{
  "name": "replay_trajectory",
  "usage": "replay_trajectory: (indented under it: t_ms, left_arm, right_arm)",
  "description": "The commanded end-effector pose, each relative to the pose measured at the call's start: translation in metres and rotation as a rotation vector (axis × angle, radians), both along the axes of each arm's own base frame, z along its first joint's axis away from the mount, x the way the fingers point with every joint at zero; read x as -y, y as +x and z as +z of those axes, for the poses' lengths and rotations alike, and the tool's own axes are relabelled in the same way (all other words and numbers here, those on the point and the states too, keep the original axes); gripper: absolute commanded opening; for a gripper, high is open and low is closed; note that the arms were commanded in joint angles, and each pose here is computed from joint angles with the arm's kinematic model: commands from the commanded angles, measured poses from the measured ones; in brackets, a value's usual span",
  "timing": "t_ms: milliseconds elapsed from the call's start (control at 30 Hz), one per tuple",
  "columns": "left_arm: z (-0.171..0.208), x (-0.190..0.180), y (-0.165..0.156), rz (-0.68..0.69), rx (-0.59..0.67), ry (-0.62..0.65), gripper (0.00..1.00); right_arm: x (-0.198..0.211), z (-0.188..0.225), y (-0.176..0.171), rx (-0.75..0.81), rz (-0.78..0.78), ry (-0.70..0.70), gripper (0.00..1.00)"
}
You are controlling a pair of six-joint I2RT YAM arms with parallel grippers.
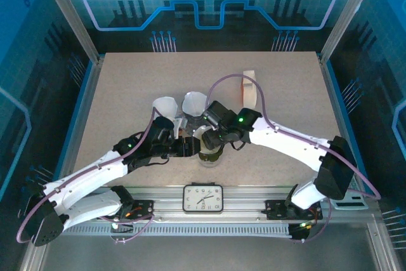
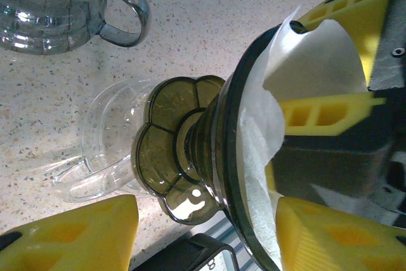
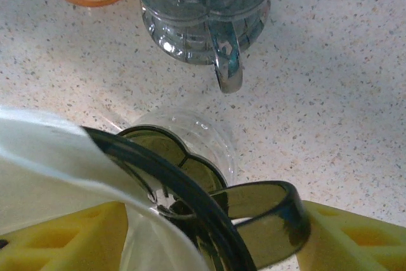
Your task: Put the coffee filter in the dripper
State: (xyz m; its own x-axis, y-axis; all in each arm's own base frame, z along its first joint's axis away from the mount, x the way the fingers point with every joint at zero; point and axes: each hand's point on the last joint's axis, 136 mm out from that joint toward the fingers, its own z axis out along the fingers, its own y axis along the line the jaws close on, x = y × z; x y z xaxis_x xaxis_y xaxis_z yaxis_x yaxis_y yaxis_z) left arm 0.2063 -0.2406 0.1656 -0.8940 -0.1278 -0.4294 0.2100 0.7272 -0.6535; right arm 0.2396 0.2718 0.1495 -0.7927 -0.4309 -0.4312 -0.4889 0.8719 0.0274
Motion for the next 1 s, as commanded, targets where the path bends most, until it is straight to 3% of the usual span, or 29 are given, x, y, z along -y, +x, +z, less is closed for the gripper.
replay_trajectory:
  t_ms: [0, 400, 667, 967]
  left_arm:
    - [0.003, -0.001, 0.003, 0.002, 0.005, -0.001, 0.61]
    - [0.011, -0.001, 0.002, 0.001, 0.010, -0.022, 0.61]
    - [0.059, -0.013, 0.009, 0.045, 0.145, -0.096, 0.77]
    - [0.051, -0.004, 0.024, 0.021, 0.128, -0.108, 0.76]
  right_arm:
    - [0.006, -0.014, -0.002, -0.036, 0.003, -0.029, 0.69]
    - [0.010, -0.031, -0.002, -0.051, -0.005, -0.061, 0.69]
    - [0.013, -0.036, -0.001, -0.045, -0.014, -0.076, 0.69]
    - [0.015, -0.037, -0.001, -0.044, -0.017, -0.084, 0.69]
